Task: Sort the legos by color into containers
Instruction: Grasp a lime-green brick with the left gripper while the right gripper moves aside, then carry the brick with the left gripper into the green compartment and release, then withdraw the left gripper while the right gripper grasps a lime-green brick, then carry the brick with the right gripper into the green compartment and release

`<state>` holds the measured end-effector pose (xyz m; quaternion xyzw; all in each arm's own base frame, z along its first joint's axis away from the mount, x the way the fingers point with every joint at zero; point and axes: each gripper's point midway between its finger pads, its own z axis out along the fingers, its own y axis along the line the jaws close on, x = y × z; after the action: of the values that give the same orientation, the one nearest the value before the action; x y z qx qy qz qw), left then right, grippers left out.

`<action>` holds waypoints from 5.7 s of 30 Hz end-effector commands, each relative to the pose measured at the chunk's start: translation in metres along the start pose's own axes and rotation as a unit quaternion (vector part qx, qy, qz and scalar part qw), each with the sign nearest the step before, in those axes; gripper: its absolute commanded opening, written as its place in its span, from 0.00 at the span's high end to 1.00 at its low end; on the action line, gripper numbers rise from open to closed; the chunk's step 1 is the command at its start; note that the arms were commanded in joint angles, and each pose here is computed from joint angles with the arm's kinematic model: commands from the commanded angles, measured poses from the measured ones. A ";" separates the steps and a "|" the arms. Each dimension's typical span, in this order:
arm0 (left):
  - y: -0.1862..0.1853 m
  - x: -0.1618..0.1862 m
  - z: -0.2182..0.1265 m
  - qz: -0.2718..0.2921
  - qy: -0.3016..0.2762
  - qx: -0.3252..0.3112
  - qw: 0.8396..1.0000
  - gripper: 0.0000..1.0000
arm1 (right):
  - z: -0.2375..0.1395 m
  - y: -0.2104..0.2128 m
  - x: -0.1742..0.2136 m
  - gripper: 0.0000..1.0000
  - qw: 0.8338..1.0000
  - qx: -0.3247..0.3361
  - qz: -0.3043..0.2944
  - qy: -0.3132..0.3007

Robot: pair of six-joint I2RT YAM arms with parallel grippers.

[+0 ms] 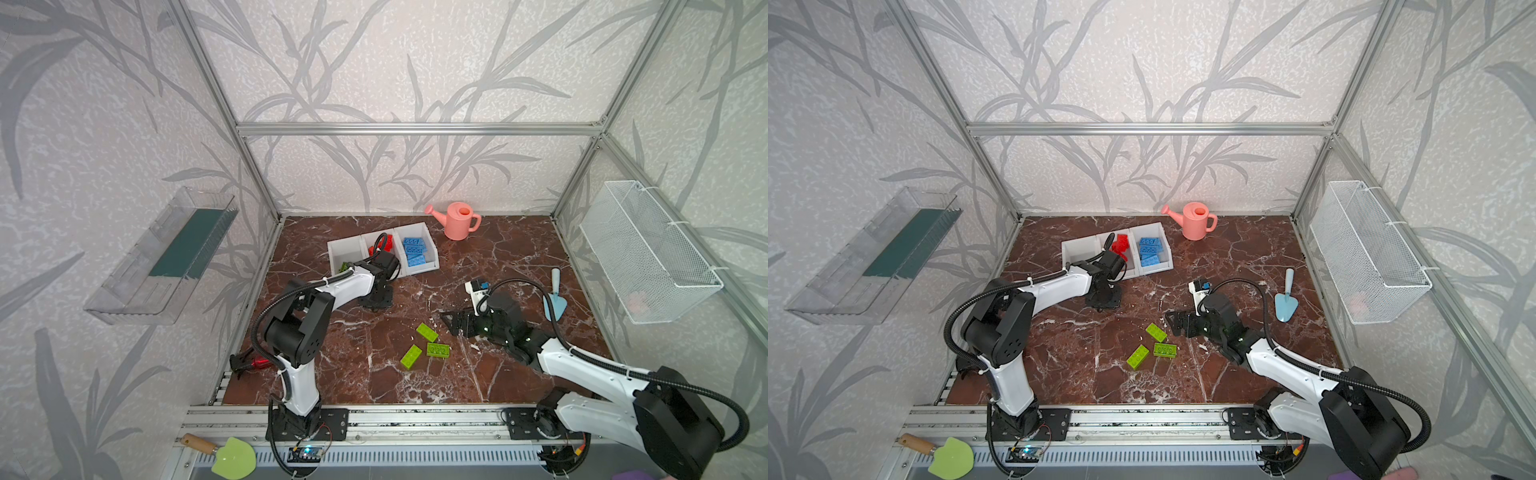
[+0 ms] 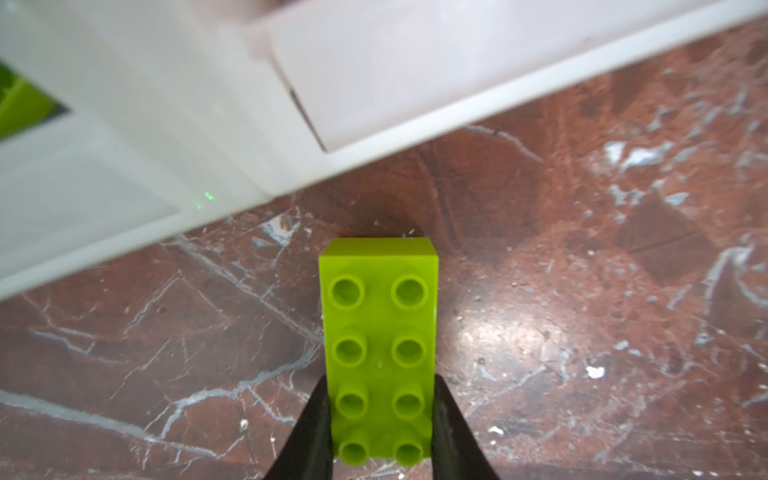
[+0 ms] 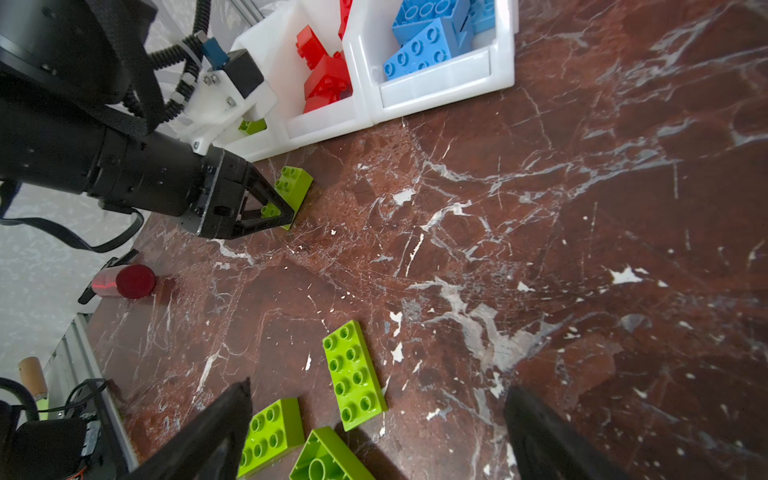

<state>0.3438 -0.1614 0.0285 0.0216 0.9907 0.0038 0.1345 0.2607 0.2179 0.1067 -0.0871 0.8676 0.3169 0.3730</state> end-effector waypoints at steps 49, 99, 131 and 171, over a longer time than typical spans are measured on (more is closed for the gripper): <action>0.099 -0.131 -0.054 -0.171 -0.090 -0.050 0.980 0.60 | -0.008 0.021 -0.014 0.05 0.998 -0.056 -0.004 -0.042; 0.088 0.046 -0.236 -0.123 -0.305 0.156 0.932 0.01 | -0.002 0.021 0.026 0.01 0.940 0.119 -0.185 0.263; 0.083 0.049 -0.233 -0.117 -0.298 0.174 0.931 0.01 | 0.077 0.026 0.075 0.40 0.899 0.141 -0.188 0.369; 0.100 0.050 -0.233 -0.141 -0.309 0.137 0.931 0.01 | 0.126 0.136 -0.038 0.72 0.944 0.029 -0.192 0.267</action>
<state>0.2389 -0.0667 0.2425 -0.0926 0.8841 -0.1713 0.4248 0.3113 0.3912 0.1438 -0.3122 0.9111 0.1682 0.2102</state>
